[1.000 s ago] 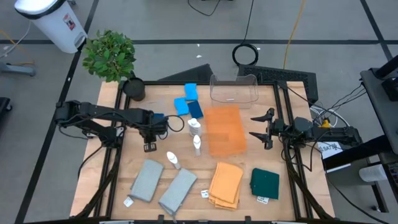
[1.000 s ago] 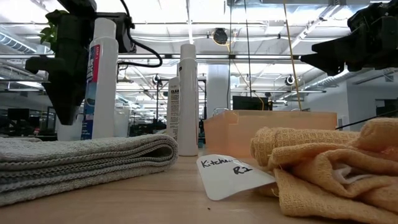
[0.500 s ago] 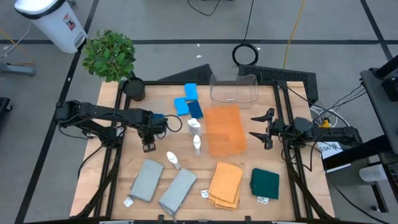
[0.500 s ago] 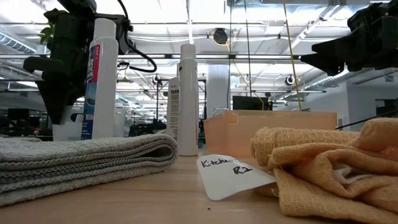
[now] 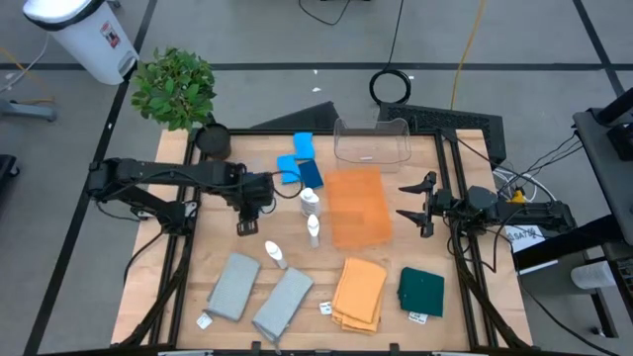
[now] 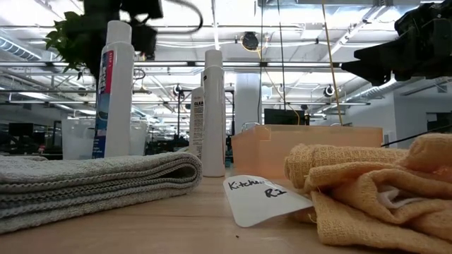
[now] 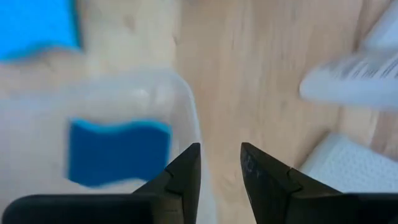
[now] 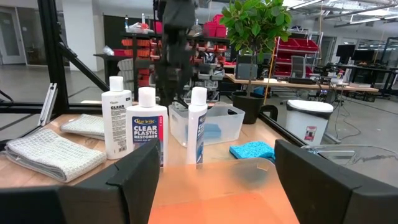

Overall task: Pick & Place Kitchen Items
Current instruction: Put the blue sponge into the white bin

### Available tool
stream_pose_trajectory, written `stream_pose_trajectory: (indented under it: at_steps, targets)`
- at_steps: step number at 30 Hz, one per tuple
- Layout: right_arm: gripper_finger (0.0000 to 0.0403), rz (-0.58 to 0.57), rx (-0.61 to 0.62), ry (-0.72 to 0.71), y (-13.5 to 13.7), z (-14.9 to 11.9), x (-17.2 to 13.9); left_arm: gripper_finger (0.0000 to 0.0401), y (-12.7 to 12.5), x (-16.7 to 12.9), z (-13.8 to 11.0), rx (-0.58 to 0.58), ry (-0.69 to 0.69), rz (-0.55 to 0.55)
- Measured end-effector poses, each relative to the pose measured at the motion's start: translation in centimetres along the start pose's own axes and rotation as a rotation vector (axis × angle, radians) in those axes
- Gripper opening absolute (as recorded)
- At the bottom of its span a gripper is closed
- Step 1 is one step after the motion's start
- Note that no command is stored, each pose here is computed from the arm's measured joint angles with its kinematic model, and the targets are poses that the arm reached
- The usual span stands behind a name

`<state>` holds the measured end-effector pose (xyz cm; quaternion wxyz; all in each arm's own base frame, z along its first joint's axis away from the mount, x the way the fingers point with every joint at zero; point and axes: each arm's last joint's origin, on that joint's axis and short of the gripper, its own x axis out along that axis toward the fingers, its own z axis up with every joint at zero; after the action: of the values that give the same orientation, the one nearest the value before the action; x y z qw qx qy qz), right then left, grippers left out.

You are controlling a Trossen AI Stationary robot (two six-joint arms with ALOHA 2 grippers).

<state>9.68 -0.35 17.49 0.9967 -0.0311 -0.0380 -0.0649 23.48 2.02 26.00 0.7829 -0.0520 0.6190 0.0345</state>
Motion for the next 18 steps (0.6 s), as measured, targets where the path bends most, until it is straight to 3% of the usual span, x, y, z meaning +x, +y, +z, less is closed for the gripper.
stream_pose_trajectory:
  at_steps: [4, 7, 13, 18]
  targets:
    - [0.0279, 0.0, 0.0, 0.0, 0.0, 0.0, 0.0, 0.012, 0.5, -2.5, 1.9, 0.065, -0.14, 0.117]
    - [0.0279, 0.0, 0.0, 0.0, 0.0, 0.0, 0.0, 0.012, 1.2, -4.6, 3.9, 0.098, -0.325, 0.253]
    - [0.0279, 0.0, 0.0, 0.0, 0.0, 0.0, 0.0, 0.012, 2.8, -7.6, 7.3, 0.003, -0.734, 0.421]
    - [0.0279, 0.0, 0.0, 0.0, 0.0, 0.0, 0.0, 0.012, 5.2, -7.5, 8.8, -0.051, -0.796, 0.607]
